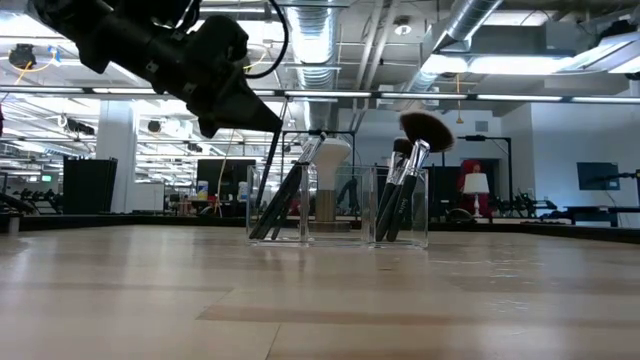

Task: Put items in baskets/containers
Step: Put the black eyeshadow brush into the transparent organizer

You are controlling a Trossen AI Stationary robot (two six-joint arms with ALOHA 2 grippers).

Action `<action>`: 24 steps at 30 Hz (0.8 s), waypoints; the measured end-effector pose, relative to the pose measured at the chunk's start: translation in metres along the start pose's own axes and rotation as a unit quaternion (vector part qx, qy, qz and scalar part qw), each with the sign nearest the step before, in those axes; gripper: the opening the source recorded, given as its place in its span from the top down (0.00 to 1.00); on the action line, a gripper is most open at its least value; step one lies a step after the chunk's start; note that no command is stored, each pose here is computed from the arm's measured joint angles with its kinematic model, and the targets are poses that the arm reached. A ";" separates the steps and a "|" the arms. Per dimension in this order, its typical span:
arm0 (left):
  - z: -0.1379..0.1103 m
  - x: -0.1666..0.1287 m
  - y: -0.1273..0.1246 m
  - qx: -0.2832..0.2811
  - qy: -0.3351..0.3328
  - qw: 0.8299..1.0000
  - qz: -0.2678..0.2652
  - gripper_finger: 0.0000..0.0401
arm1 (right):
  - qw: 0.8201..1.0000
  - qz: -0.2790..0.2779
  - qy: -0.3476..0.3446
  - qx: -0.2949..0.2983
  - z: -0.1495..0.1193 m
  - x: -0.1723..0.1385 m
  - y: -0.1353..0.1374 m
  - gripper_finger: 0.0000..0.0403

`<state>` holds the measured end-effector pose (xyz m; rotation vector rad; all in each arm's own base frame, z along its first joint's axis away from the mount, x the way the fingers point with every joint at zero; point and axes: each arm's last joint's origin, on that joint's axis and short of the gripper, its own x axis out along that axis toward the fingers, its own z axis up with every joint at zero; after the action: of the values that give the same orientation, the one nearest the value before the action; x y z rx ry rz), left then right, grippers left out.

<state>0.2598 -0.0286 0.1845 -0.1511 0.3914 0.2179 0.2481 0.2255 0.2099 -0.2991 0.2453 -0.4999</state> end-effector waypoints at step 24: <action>0.000 0.000 -0.001 -0.023 0.004 0.999 -0.022 0.84 | 1.000 0.000 0.000 -0.001 0.000 0.000 0.000 0.74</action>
<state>0.2599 -0.0299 0.1844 -0.2060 0.3906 0.1828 0.2481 0.2255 0.2097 -0.3006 0.2458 -0.5002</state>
